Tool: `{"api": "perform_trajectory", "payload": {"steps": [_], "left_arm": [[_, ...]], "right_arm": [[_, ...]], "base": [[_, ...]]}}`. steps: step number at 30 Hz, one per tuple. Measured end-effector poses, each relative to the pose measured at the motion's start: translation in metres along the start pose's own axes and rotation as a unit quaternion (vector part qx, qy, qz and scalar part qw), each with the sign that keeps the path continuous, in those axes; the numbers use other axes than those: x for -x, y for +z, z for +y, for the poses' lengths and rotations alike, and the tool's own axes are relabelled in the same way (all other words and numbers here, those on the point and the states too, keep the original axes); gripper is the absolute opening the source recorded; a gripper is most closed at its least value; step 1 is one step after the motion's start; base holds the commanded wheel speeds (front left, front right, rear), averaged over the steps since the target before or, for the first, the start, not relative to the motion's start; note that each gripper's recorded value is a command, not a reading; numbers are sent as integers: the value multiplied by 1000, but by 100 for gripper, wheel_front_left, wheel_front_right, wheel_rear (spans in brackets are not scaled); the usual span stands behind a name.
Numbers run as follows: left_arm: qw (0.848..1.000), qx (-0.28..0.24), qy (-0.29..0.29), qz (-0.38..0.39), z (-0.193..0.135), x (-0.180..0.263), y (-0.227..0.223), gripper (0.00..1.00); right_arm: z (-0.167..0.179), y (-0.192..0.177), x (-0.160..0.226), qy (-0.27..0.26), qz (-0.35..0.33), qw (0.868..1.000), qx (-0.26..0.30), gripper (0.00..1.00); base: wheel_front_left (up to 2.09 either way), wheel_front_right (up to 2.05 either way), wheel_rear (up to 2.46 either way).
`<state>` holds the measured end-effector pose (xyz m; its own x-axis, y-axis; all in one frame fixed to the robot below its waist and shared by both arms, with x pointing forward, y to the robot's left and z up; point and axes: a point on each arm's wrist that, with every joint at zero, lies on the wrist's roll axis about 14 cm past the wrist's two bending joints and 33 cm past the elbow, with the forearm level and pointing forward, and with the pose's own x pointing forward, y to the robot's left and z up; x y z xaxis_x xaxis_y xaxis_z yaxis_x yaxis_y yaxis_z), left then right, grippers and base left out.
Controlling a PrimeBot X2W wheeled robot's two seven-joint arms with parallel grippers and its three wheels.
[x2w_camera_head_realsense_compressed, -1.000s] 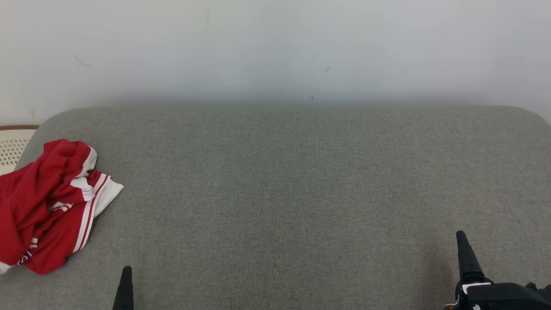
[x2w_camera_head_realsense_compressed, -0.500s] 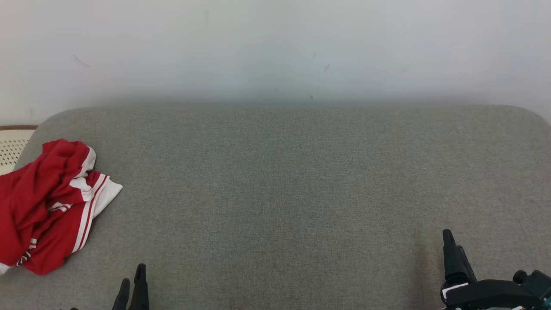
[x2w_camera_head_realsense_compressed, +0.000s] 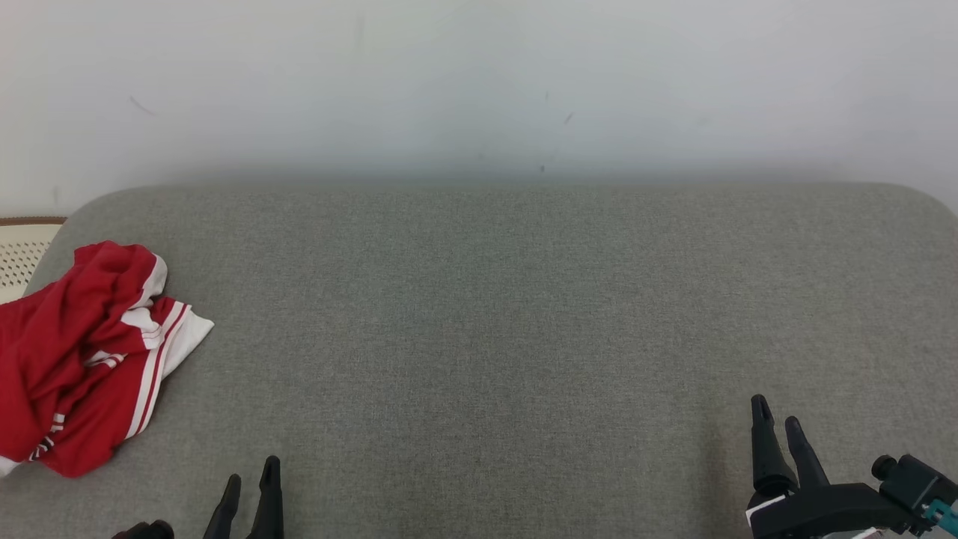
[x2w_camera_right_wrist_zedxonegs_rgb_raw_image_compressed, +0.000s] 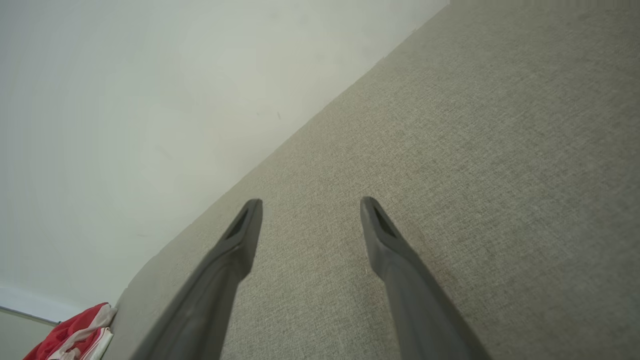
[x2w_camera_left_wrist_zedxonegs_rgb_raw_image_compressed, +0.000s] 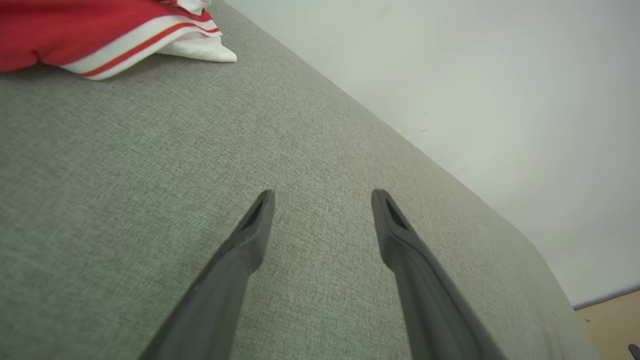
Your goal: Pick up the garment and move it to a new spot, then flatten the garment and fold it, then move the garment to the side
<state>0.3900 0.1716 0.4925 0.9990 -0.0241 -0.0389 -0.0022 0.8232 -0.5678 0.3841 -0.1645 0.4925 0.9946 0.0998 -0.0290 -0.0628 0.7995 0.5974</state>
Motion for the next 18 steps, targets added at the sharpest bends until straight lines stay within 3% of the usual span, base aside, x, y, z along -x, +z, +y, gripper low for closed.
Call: {"api": "perform_trajectory", "payload": {"steps": [18], "left_arm": [[996,-83,-18,-22,-9,-3,7,100]], "right_arm": [[16,5,-1,32,-18,995,96,100]], "base": [[0,0,0]]}}
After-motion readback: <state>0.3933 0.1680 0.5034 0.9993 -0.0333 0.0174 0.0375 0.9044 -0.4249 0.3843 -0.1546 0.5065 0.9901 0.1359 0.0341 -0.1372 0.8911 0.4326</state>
